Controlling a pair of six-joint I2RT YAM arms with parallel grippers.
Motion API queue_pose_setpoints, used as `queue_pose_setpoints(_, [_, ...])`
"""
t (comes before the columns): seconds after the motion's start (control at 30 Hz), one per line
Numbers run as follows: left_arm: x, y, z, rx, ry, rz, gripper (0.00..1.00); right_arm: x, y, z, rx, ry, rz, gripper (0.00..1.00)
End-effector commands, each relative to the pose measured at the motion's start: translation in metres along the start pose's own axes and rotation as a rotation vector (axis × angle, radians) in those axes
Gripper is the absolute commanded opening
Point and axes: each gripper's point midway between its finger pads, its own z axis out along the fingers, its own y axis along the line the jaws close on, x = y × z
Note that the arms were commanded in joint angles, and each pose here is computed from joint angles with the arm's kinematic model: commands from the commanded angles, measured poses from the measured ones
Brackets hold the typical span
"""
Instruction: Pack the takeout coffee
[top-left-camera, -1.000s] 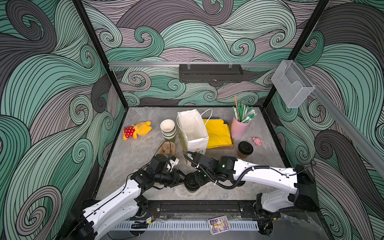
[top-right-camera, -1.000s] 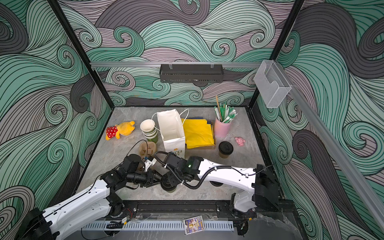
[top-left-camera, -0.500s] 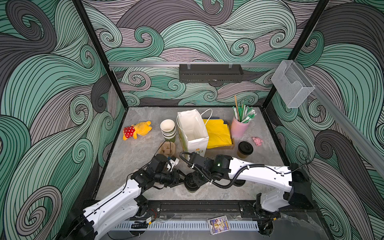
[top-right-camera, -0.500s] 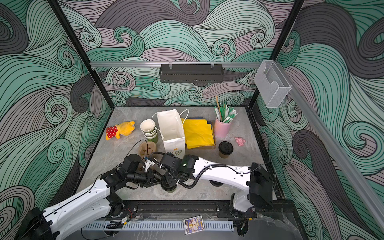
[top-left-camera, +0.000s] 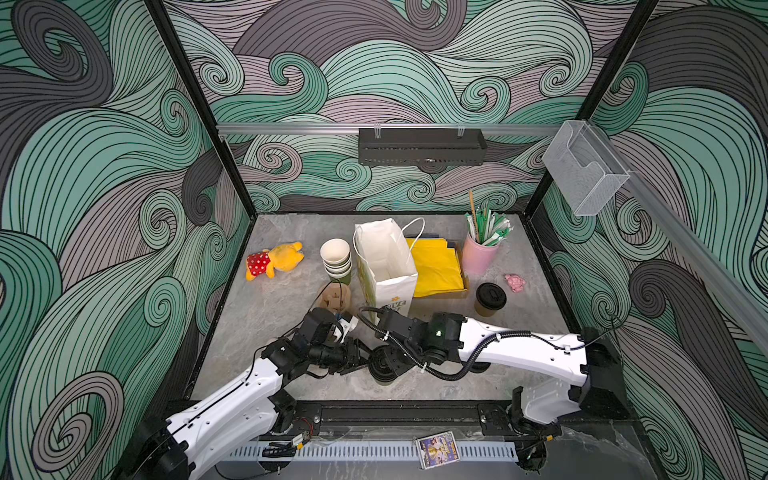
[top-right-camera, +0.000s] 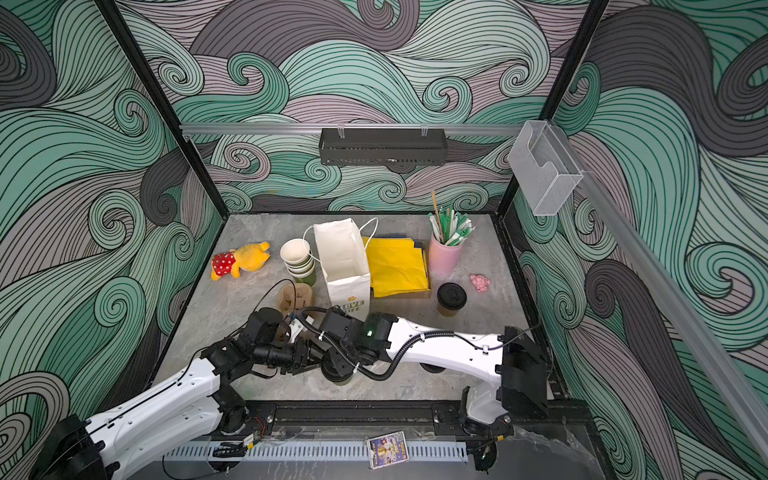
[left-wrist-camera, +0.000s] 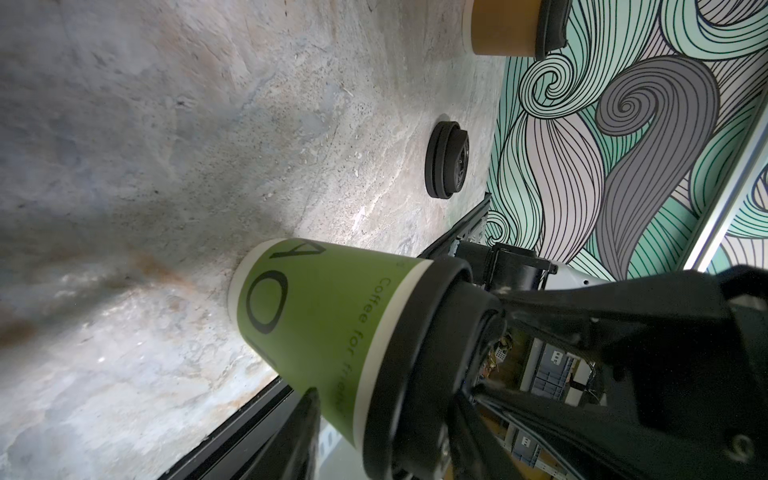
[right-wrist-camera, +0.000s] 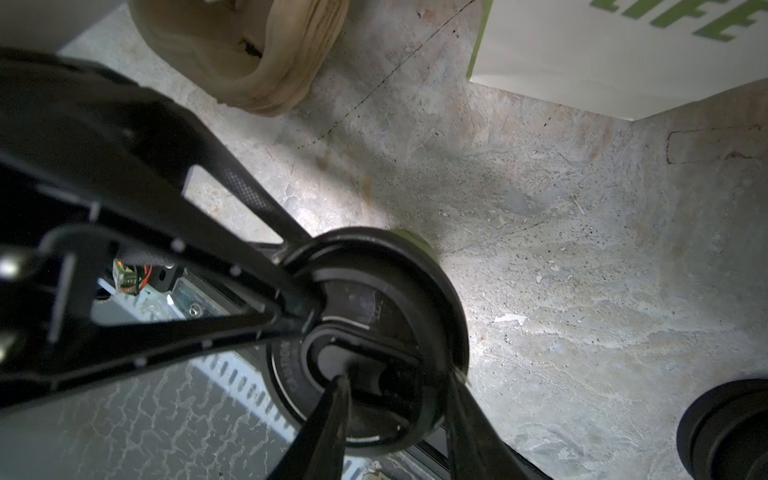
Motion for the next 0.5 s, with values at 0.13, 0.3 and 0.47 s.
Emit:
queue_pose_setpoints(0.13, [0.007,0.016,0.001,-0.073,0.021,-0.032,0.48,-0.009,-0.016,-0.04,-0.071,-0.205,0.084,0.44])
queue_pose_setpoints(0.3, [0.007,0.016,0.001,-0.073,0.023,-0.032,0.48,0.018,-0.038,-0.023,-0.066,-0.126,0.213,0.36])
queue_pose_setpoints(0.47, [0.008,0.016,0.001,-0.074,0.024,-0.034,0.48,0.023,-0.024,-0.009,-0.168,-0.092,0.269,0.3])
